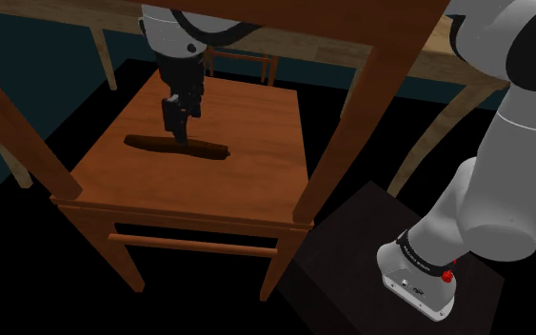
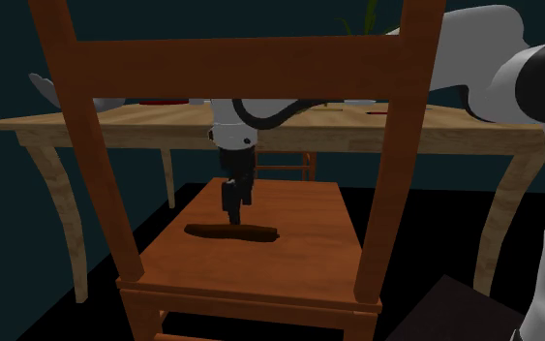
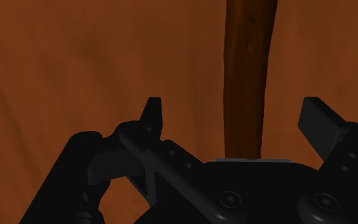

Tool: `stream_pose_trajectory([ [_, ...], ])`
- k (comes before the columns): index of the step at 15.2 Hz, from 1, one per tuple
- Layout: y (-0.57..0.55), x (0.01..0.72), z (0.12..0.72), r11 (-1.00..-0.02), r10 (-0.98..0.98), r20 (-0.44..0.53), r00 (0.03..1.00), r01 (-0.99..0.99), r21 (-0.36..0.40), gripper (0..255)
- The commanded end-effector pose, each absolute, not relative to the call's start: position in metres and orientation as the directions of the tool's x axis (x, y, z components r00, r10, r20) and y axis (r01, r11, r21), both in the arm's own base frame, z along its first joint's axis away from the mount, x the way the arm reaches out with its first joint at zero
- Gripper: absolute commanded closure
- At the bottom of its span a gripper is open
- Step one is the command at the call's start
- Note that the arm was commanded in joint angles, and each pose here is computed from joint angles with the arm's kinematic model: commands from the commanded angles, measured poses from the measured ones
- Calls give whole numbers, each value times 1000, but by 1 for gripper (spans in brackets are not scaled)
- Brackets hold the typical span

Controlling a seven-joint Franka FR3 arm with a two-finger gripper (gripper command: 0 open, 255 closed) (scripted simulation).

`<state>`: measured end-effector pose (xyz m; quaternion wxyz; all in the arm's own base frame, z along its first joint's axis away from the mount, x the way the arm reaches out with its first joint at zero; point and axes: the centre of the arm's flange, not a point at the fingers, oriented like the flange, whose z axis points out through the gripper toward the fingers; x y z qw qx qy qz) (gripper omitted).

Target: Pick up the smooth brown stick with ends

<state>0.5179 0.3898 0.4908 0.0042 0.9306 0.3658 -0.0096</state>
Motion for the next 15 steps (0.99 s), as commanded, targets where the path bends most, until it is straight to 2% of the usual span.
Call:
stream_pose_trajectory([
  [1, 415, 520, 484, -695, 719, -29, 695, 719, 4, 0],
  [11, 417, 519, 443, -692, 721, -29, 692, 722, 4, 0],
  [12, 417, 520, 443, -692, 721, -29, 692, 722, 4, 255],
  [15, 416, 519, 442, -692, 721, -29, 692, 722, 4, 255],
])
